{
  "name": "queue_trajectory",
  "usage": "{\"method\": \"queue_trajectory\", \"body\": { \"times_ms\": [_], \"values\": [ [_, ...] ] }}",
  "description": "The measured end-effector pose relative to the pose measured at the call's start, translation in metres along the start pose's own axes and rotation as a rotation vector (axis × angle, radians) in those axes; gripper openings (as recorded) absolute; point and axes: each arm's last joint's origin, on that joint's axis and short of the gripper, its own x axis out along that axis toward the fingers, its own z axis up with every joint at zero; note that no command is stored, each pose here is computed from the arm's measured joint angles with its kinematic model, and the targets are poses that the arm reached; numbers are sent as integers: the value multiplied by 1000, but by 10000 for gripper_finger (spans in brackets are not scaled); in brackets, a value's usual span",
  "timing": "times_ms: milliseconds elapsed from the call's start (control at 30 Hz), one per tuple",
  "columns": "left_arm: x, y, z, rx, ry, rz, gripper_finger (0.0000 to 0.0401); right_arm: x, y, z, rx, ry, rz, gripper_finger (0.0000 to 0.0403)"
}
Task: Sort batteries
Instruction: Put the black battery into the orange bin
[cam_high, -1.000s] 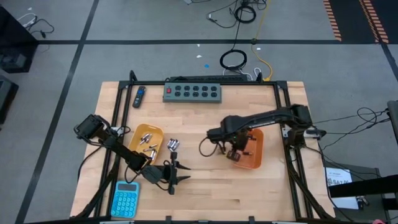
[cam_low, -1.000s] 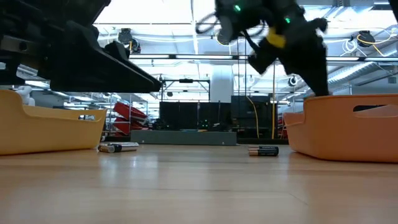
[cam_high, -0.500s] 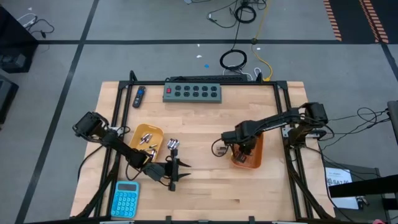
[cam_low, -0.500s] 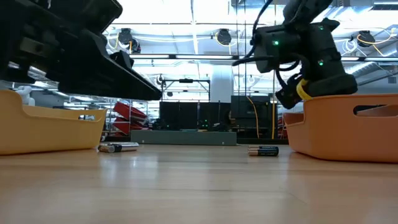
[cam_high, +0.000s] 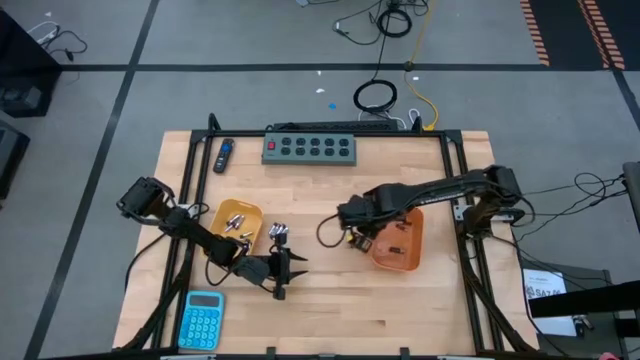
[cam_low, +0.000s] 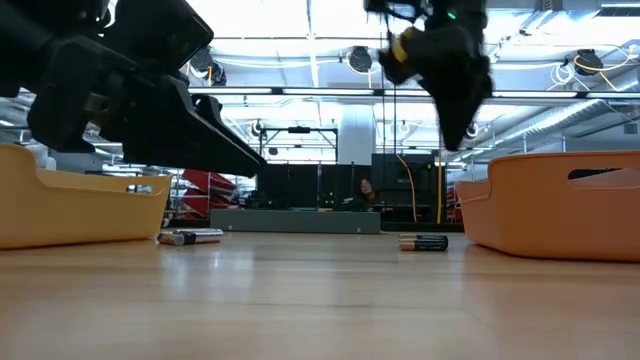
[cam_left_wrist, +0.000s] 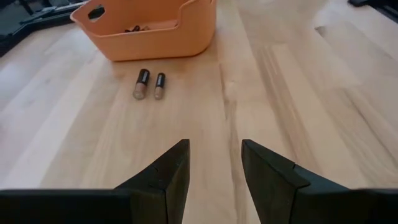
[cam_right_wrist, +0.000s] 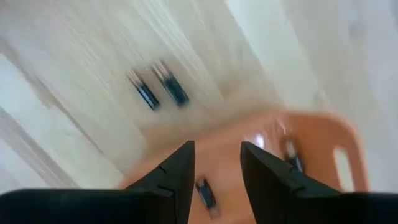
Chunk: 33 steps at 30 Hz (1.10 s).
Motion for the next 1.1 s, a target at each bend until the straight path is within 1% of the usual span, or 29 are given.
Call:
{"method": "queue_trajectory", "body": {
  "times_ms": [100, 233, 400, 567, 700, 900, 1100],
  "values": [
    [0, 0, 0, 14, -3, 0, 155, 2, 12, 14, -49, -20, -4, 119],
    [0, 0, 1, 12, -7, -2, 155, 27, 26, 26, -147, 42, -23, 119],
    [0, -1, 1, 13, -5, -13, 155, 61, 32, 34, -233, 135, -36, 119],
    [0, -1, 0, 15, -3, -15, 155, 82, 35, 40, -289, 160, -19, 119],
    [0, -1, 0, 15, -2, -16, 155, 83, 33, 45, -298, 140, -3, 119],
    [0, -1, 0, 17, 1, -18, 155, 88, 36, 49, -311, 133, 57, 119],
    [0, -1, 0, 18, 3, -18, 155, 90, 36, 49, -333, 140, 56, 119]
  ]
}}
